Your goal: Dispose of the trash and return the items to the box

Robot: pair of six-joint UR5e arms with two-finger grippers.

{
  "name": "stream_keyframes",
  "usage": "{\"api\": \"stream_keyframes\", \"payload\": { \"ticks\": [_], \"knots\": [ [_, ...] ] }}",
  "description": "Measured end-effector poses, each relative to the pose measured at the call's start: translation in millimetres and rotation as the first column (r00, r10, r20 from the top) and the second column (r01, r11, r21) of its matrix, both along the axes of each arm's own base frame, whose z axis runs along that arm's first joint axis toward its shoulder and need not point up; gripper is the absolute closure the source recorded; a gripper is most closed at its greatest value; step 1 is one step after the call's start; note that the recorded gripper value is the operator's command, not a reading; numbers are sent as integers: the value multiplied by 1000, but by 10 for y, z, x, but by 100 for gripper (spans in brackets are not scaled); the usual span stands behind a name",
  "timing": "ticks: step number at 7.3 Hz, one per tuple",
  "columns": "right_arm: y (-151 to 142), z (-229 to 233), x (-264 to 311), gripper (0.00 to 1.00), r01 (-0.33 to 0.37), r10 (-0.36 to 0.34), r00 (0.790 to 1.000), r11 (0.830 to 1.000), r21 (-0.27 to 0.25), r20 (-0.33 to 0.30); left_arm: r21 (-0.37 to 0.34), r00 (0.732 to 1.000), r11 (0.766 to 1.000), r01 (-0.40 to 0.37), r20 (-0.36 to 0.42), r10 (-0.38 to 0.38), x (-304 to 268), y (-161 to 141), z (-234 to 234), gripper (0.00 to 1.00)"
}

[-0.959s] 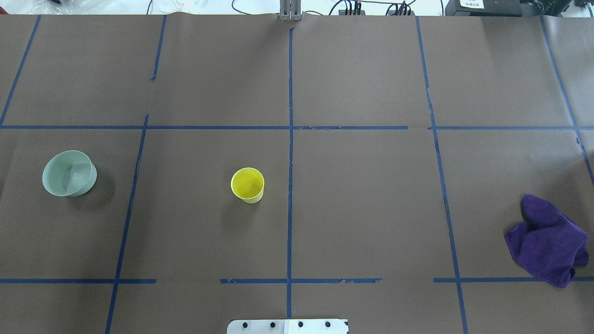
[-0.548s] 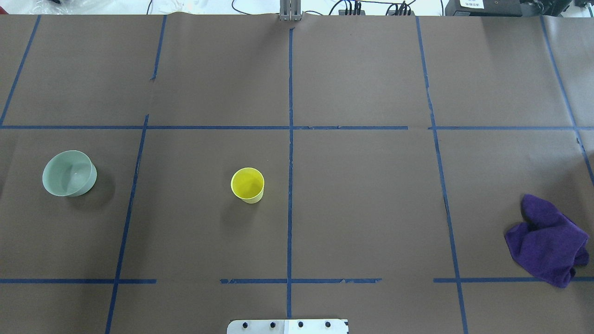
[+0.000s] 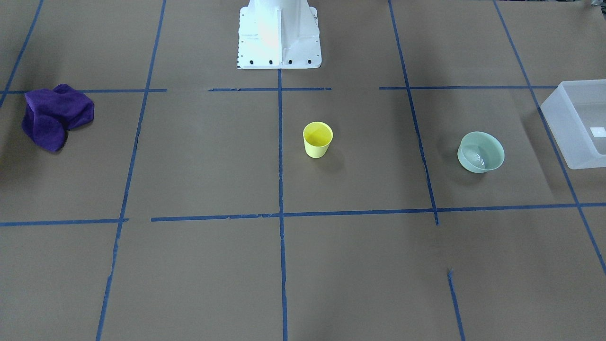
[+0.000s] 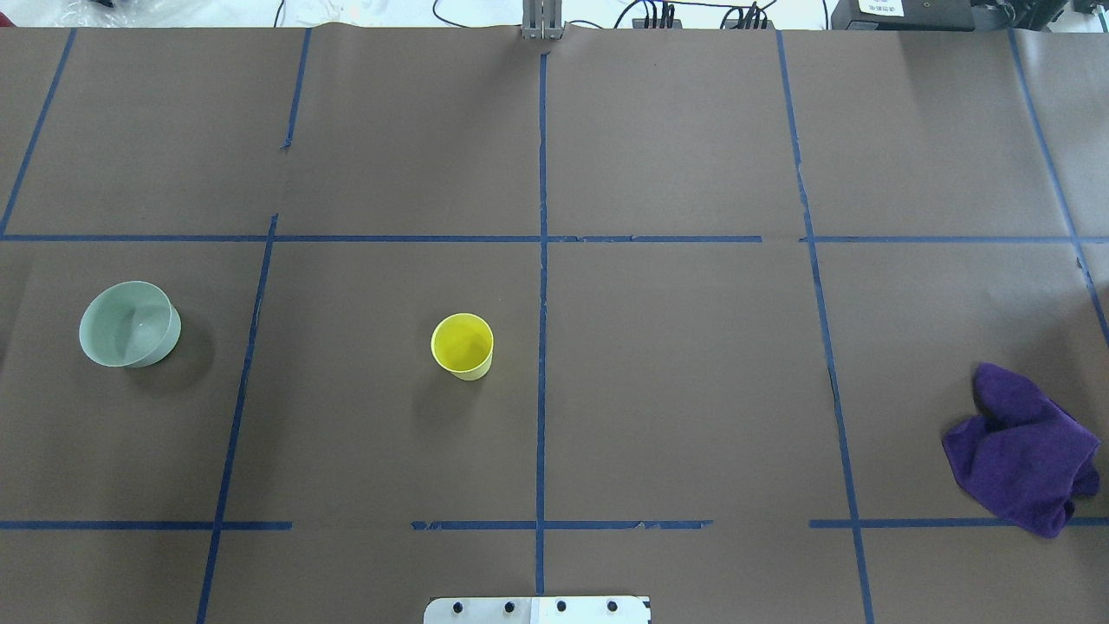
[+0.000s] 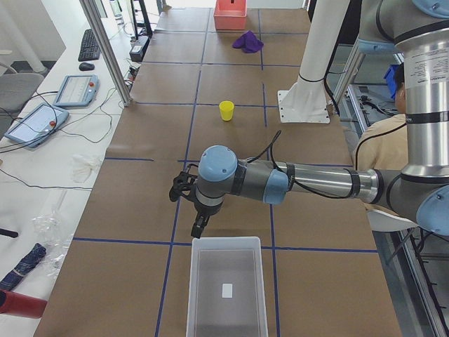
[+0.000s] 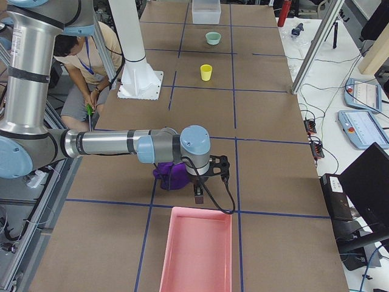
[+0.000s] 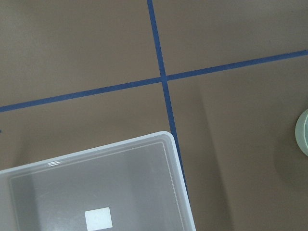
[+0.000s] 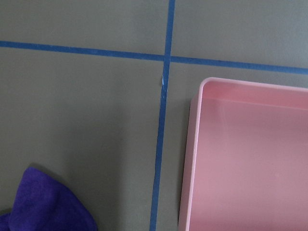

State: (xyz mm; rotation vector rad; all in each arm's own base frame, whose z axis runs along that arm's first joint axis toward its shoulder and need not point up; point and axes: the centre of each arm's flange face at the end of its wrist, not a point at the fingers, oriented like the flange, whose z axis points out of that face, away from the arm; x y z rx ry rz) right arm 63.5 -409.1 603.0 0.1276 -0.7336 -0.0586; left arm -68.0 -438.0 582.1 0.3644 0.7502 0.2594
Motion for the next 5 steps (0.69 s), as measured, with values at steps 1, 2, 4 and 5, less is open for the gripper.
{"api": "stream_keyframes", "payload": {
  "ticks": [1, 2, 4, 5],
  "knots": [
    [-85, -114, -1, 0, -2, 2, 1000, 997, 78, -1, 80, 999, 996, -37, 4, 36, 179, -152, -146, 0],
    [-141, -205, -4, 0, -5, 5, 1000, 989, 151, 0, 148, 998, 987, -57, 4, 57, 293, -354, -342, 0],
    [-213, -329, -28, 0, -49, 42, 998, 983, 176, 41, 256, 999, 966, -26, -27, 34, 393, -654, -790, 0],
    [-249, -398, -45, 0, -80, 69, 995, 984, 157, 74, 282, 995, 958, 56, -92, -31, 448, -697, -1012, 0]
  ]
}}
